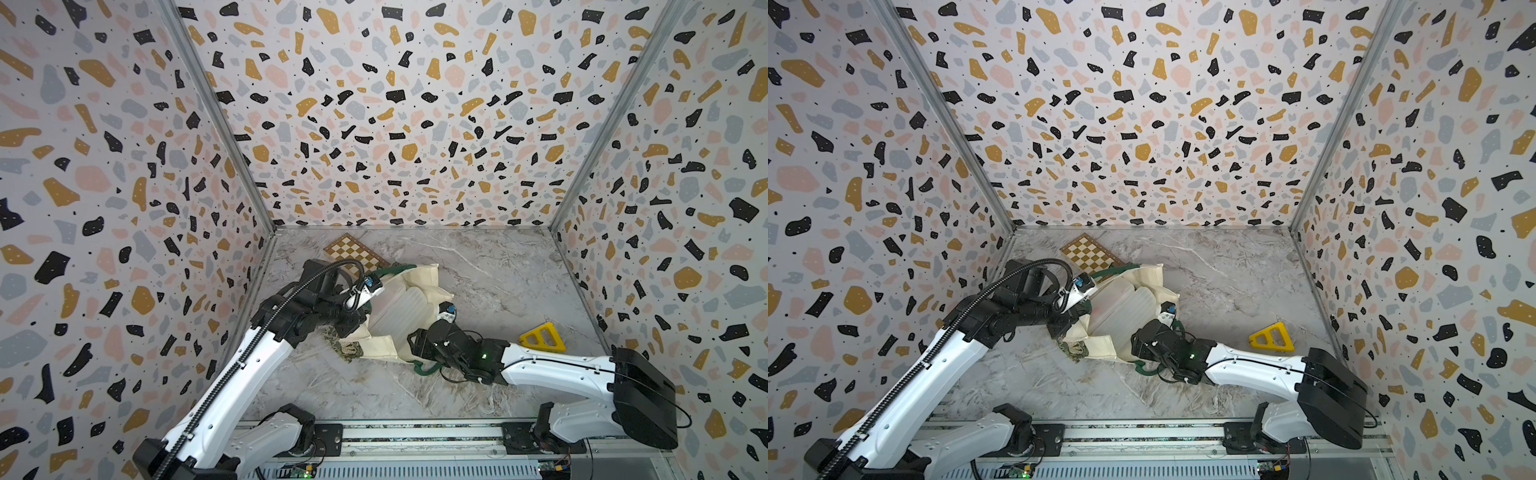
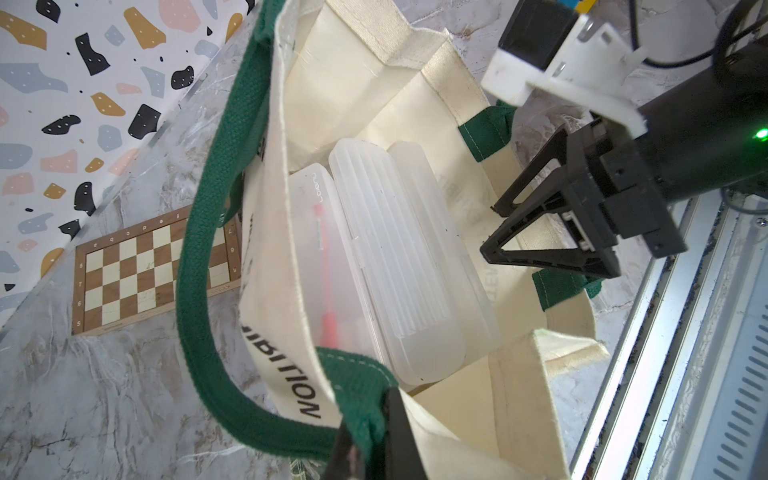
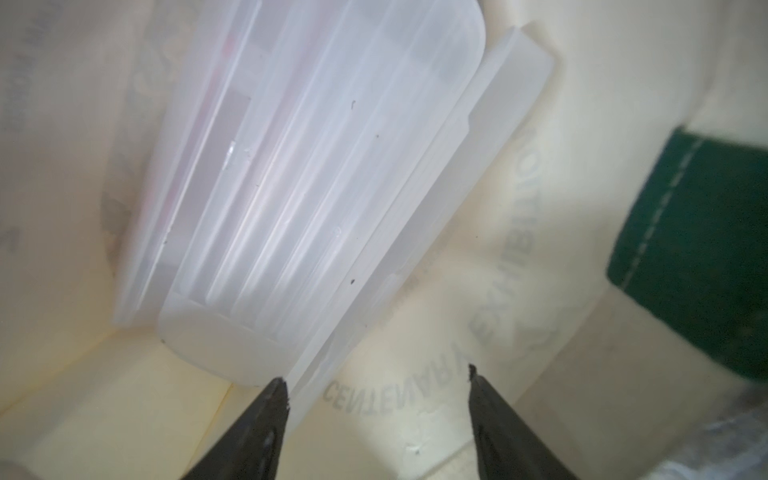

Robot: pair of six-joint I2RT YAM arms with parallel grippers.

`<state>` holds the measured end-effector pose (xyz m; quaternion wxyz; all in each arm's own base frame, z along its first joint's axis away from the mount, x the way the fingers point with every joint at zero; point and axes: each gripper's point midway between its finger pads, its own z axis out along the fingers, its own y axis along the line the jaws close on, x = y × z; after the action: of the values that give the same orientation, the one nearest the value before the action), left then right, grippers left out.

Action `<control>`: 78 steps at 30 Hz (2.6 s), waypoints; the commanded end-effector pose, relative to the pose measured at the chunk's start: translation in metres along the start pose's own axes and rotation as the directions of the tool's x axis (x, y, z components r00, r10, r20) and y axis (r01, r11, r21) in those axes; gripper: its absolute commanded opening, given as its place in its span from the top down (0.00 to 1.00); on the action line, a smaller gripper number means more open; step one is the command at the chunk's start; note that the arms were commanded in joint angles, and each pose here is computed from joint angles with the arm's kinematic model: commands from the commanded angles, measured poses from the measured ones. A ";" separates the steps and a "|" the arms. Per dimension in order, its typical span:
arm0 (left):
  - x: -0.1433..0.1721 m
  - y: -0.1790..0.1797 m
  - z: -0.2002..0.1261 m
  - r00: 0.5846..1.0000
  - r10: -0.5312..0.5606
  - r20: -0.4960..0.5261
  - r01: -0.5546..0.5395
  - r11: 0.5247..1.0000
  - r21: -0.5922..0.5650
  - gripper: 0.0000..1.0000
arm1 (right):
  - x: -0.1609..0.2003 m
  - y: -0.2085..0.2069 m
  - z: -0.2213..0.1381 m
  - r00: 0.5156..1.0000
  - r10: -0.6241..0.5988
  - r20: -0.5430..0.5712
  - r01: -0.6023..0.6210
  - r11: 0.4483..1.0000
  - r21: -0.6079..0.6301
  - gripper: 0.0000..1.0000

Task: Take out the pencil case from the canvas bag
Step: Pick up the pencil case from the canvas bag.

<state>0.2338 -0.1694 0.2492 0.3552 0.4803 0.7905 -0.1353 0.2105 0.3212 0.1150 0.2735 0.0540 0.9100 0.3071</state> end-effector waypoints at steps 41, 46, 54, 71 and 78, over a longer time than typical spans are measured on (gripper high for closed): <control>-0.020 0.002 -0.018 0.986 -0.093 0.141 0.090 0.996 0.030 1.00 | -0.036 0.019 -0.013 0.974 -0.198 0.108 0.206 0.976 -0.068 1.00; -0.023 0.002 -0.022 0.982 -0.108 0.155 0.103 0.994 0.036 1.00 | -0.029 0.012 -0.010 0.975 -0.205 0.080 0.211 0.975 -0.066 1.00; -0.025 -0.003 -0.024 0.979 -0.115 0.170 0.104 0.992 0.068 1.00 | -0.018 0.013 0.005 0.967 -0.250 0.037 0.253 0.963 -0.094 1.00; -0.028 -0.011 -0.027 0.976 -0.111 0.190 0.091 0.990 0.112 1.00 | 0.004 0.043 0.031 0.935 -0.355 -0.013 0.340 0.904 -0.258 0.78; -0.028 -0.013 -0.027 0.975 -0.111 0.195 0.088 0.989 0.121 1.00 | 0.014 0.054 0.034 0.902 -0.430 0.025 0.415 0.853 -0.317 0.65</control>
<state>0.2167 -0.1670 0.2530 0.3422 0.4262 0.8078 -0.2206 0.2220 0.3744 0.1098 0.3106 -0.1599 0.8644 0.3617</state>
